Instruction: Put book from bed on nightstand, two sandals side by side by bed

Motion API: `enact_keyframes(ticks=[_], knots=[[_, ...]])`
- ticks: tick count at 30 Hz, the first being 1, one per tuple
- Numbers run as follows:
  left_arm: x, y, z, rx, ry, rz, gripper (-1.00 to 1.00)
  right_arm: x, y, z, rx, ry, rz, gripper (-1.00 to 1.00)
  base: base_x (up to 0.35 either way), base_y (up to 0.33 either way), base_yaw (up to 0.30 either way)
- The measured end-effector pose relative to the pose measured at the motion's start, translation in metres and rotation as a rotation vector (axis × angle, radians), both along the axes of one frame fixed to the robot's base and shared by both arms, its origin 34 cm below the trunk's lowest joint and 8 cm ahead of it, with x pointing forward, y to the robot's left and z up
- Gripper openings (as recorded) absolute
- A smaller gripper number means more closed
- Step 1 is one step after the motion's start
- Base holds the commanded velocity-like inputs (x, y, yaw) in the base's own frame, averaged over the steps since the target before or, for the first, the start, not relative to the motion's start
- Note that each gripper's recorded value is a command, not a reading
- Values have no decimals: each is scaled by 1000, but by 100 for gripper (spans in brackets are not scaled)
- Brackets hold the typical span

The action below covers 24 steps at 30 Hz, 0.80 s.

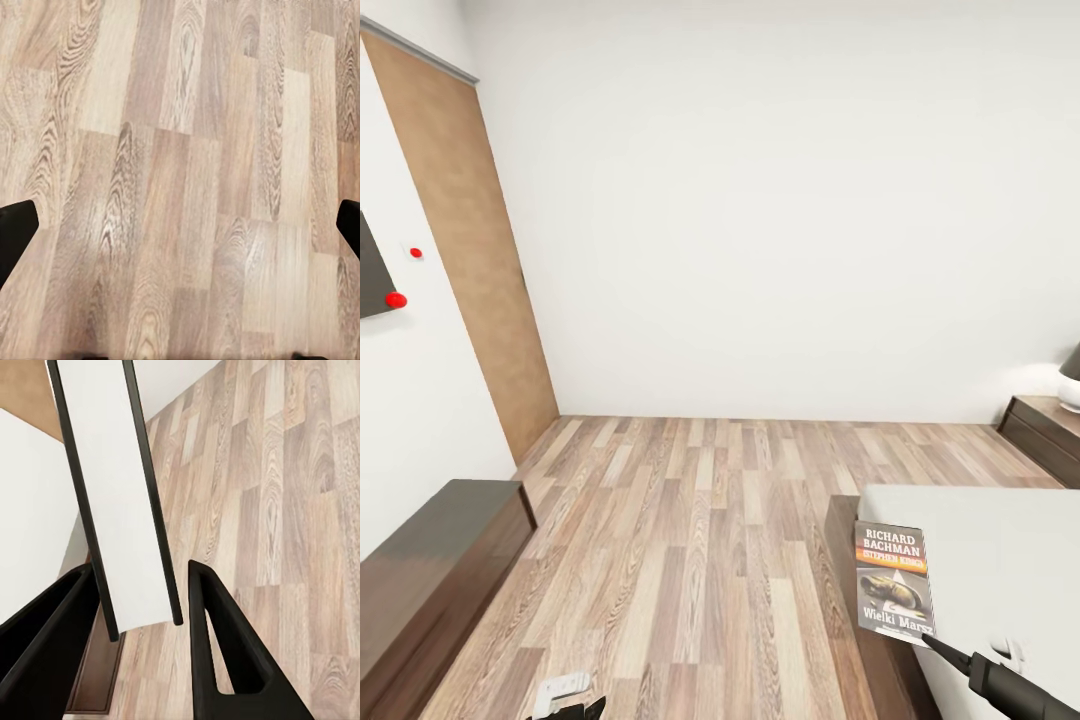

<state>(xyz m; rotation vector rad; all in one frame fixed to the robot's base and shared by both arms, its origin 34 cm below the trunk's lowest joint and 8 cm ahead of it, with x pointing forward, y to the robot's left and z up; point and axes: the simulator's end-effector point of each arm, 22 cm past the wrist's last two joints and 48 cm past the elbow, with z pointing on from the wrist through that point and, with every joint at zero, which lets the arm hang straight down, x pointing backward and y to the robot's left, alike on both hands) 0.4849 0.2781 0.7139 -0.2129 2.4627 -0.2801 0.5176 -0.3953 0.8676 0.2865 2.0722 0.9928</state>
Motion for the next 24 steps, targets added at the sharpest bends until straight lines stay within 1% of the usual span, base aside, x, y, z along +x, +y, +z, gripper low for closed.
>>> enact_keyframes(ticks=[9, 11, 15, 24], knots=[[0, 0, 0, 0, 0, 1, 100, 0, -1, 1, 0, -1, 0, -100, 1, 0, 66], [0, 0, 0, -1, -1, 1, 100, 0, -1, 0, -1, 0, 1, -100, 131, 0, 19], [0, 0, 0, 0, 0, 1, 100, -1, 0, 0, -1, 0, 1, -100, 252, 0, 7], [0, 0, 0, -1, -1, 1, 100, -1, 0, 0, -2, 1, 2, -100, 318, 0, 1]])
